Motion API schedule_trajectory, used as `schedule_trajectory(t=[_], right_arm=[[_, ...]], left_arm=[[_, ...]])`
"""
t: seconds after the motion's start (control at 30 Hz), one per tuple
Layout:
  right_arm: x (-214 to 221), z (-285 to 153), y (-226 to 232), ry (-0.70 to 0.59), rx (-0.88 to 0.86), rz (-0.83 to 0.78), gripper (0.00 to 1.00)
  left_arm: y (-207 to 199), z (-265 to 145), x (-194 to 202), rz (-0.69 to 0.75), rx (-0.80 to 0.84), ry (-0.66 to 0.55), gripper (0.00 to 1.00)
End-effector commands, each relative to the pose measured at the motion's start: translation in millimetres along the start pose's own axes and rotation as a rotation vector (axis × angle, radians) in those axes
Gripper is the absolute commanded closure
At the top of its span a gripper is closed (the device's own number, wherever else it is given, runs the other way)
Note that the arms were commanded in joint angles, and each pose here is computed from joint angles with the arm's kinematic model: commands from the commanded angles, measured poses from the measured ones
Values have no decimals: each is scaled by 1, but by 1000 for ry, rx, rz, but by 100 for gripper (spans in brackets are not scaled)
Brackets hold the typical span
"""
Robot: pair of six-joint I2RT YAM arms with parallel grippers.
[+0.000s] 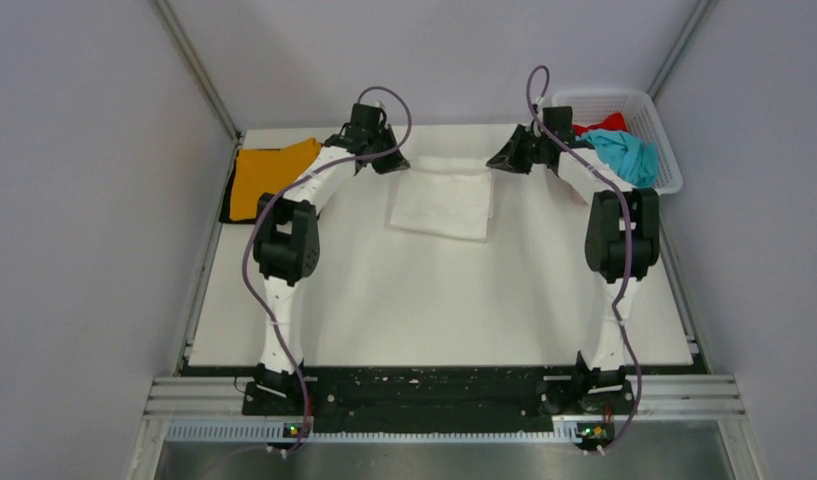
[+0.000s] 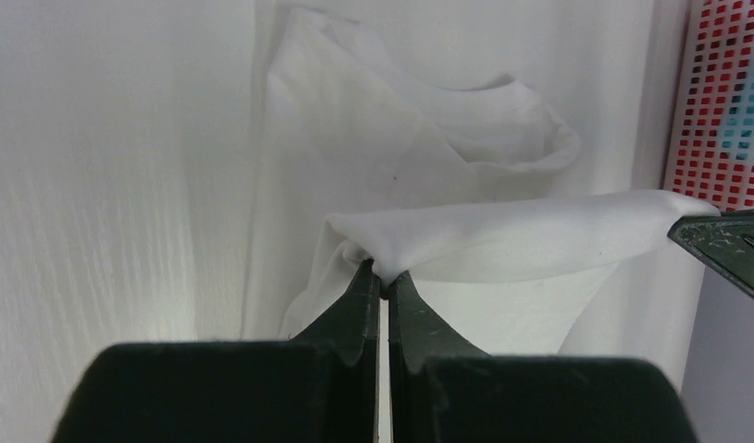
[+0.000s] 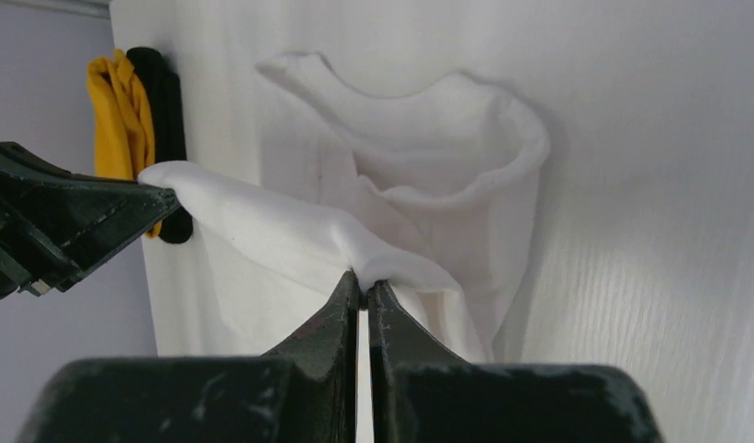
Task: Fold and stack the t-shirts
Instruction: Fold the long partially folded tshirt into a neat square, then put the neatly folded tshirt into the corner of the board with the left arm
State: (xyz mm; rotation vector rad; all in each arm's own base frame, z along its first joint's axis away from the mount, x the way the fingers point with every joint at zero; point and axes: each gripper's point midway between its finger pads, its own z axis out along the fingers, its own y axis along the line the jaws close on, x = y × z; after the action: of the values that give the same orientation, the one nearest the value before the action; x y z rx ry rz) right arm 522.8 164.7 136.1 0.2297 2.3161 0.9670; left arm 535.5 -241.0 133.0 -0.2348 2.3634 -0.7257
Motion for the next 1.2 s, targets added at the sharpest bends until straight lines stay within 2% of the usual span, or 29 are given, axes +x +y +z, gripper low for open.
schedule_trajectory(t=[0.0,0.03,0.07,0.1,0.13,0.17,0.27,0.4,0.5,0.6,0.73,0.87,1.0,1.03,1.07,1.1,1.13,1.17], right_arm=[[-46,19,-11,-99,-13,-6,100],[-54,25,-19,-122,1,4,92],[-62,30,-26,-139,9,14,73],[-68,35,-29,-143,6,20,53],[-69,42,-35,-131,10,32,34],[-72,41,-31,-124,4,20,20],[-70,27,-15,-133,2,-45,2],[-57,-10,3,-175,13,-108,1],[-32,-28,4,-171,12,-111,1],[-15,-46,12,-175,3,-127,1],[-2,-66,15,-192,17,-143,1],[9,-79,12,-195,46,-152,1],[19,-90,9,-203,64,-159,1],[21,-93,9,-206,70,-166,1],[22,-95,9,-207,71,-171,1],[24,-98,9,-210,74,-177,1],[26,-100,7,-207,81,-182,1],[27,-101,4,-203,87,-186,1]], left_arm=[[-8,19,-32,11,68,-30,89],[-8,24,-33,3,83,-22,74],[-10,28,-35,1,98,-19,55],[-11,31,-37,1,106,-18,18],[-12,31,-37,5,114,-15,4],[-13,30,-36,18,116,-10,2],[-7,18,-30,55,82,5,1],[19,12,0,82,13,67,1],[35,19,24,71,-17,146,1],[49,28,43,56,-52,216,6],[51,36,64,45,-41,279,22],[49,48,81,55,-82,294,38],[51,64,92,41,-137,300,47],[50,71,98,29,-141,314,52],[48,75,100,28,-149,316,63],[48,77,100,28,-175,310,92],[42,77,97,56,-189,291,100],[37,75,93,102,-199,267,100]])
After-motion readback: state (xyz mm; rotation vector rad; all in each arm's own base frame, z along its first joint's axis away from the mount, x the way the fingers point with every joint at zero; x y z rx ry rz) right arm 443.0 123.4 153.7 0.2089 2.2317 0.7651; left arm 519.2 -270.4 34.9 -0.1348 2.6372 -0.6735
